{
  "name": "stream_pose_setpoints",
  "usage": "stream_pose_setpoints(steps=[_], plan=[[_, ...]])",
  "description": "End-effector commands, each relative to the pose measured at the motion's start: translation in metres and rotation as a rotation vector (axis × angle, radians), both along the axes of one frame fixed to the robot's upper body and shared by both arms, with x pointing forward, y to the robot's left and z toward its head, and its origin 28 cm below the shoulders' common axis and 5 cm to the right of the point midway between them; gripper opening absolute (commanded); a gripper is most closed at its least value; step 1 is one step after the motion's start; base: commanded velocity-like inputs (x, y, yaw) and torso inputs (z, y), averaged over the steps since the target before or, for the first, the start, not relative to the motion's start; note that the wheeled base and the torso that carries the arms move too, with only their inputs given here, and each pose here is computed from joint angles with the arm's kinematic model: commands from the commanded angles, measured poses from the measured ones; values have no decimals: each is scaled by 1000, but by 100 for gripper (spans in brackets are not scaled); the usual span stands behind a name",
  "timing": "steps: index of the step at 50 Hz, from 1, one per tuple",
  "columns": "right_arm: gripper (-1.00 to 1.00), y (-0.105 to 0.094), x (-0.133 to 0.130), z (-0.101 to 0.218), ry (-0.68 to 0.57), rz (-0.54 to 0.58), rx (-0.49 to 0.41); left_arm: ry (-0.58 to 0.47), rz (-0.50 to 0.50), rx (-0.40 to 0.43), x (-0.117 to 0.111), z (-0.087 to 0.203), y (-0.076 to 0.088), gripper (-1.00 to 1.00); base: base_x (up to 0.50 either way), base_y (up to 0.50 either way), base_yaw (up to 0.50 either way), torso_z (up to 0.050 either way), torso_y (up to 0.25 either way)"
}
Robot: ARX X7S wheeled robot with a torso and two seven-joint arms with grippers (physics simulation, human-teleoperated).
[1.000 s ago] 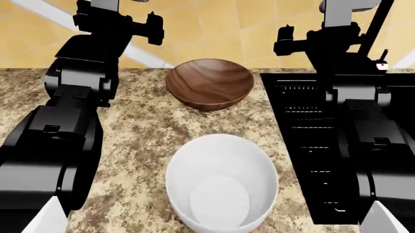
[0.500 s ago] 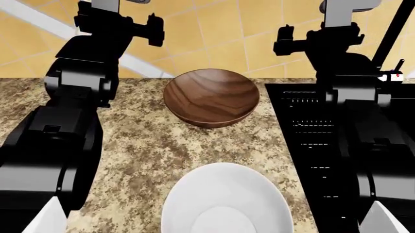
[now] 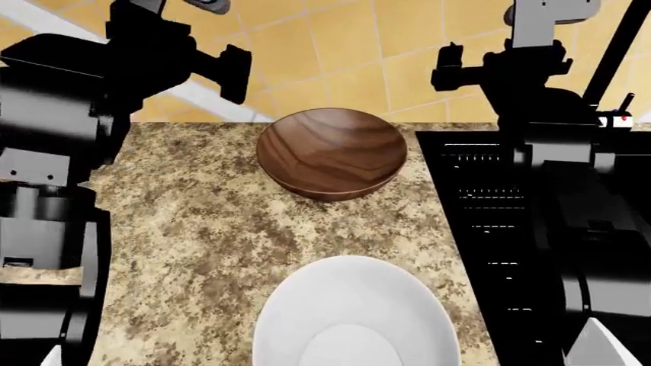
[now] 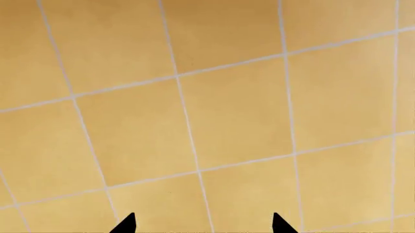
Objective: Stack the bowls in the sink.
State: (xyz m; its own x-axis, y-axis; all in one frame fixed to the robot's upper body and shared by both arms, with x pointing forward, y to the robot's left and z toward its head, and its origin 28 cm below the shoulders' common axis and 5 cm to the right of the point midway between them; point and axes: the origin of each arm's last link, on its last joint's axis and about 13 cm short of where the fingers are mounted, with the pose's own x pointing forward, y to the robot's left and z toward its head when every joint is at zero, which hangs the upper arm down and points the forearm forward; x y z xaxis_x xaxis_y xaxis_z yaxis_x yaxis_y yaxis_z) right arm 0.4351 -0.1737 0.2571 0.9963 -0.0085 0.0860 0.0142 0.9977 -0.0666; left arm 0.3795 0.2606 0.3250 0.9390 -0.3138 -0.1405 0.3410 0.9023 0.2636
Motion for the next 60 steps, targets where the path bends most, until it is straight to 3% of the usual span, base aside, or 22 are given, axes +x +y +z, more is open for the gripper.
stream_pose_setpoints(steps=[1,9,25,33,50,60], plan=[[100,-4,-1,-3,0,-3,8,122,-121,48,-38,9,1,100,0,0,0,0,0],[100,-4,-1,-3,-1,1,13,169,-231,102,-63,15,5,100,0,0,0,0,0],[100,-1,0,-2,-2,12,13,209,-440,75,-109,15,11,100,0,0,0,0,0],[100,1,0,-2,-2,19,14,240,-526,122,-133,11,9,100,0,0,0,0,0],[100,2,0,-3,-2,25,18,252,-583,141,-149,12,6,100,0,0,0,0,0],[100,3,0,-4,1,28,19,283,-695,163,-165,3,-6,100,0,0,0,0,0]])
